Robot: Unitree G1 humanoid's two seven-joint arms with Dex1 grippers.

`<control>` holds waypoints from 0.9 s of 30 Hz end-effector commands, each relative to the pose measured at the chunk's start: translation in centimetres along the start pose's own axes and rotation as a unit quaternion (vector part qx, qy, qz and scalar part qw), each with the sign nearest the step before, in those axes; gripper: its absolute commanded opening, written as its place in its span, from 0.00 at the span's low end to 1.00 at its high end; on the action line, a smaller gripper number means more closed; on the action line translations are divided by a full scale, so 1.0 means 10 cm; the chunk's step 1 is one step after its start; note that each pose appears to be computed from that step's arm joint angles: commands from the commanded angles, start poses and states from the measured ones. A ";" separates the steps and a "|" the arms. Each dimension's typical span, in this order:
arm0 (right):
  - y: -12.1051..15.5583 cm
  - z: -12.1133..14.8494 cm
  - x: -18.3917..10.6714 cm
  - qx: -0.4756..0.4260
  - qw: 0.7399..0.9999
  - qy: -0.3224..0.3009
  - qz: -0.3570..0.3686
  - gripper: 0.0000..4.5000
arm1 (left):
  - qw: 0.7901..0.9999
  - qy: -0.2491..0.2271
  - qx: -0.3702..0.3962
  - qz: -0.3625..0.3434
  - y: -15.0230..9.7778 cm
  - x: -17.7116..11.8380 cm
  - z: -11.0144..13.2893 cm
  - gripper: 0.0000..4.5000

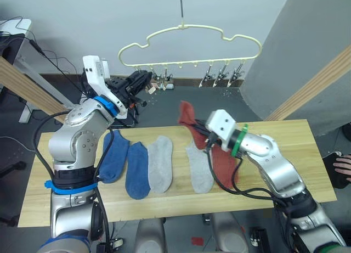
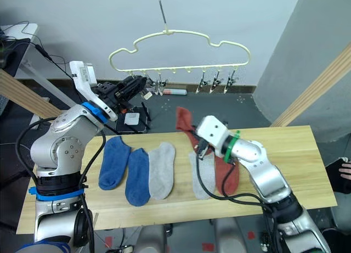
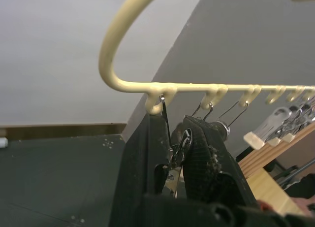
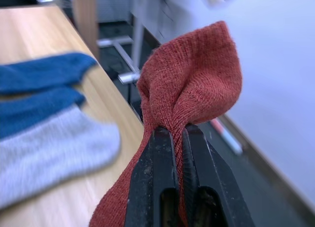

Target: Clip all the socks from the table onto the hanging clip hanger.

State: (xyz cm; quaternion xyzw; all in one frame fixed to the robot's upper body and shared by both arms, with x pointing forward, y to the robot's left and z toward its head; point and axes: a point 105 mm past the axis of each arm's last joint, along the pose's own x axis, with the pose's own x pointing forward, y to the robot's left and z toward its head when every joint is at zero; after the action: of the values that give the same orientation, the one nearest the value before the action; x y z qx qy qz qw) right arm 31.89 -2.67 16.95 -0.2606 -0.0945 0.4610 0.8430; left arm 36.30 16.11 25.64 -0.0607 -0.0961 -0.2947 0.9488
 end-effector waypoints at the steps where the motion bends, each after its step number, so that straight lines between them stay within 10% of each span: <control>1: 0.04 0.13 0.14 -0.019 0.999 -0.029 0.010 0.00 | 0.999 -0.031 0.015 -0.006 -0.05 -0.03 0.23 0.10; 27: -0.11 0.30 0.67 -0.079 0.995 -0.057 -0.017 0.00 | 1.000 -0.019 0.004 -0.014 -0.10 -0.03 0.19 0.10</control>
State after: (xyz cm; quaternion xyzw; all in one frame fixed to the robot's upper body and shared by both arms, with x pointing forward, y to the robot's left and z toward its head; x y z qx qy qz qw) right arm 35.72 2.98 17.97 -0.3022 -0.1496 0.4501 0.8269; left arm 36.20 16.17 25.97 -0.0729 -0.0849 -0.2932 0.9495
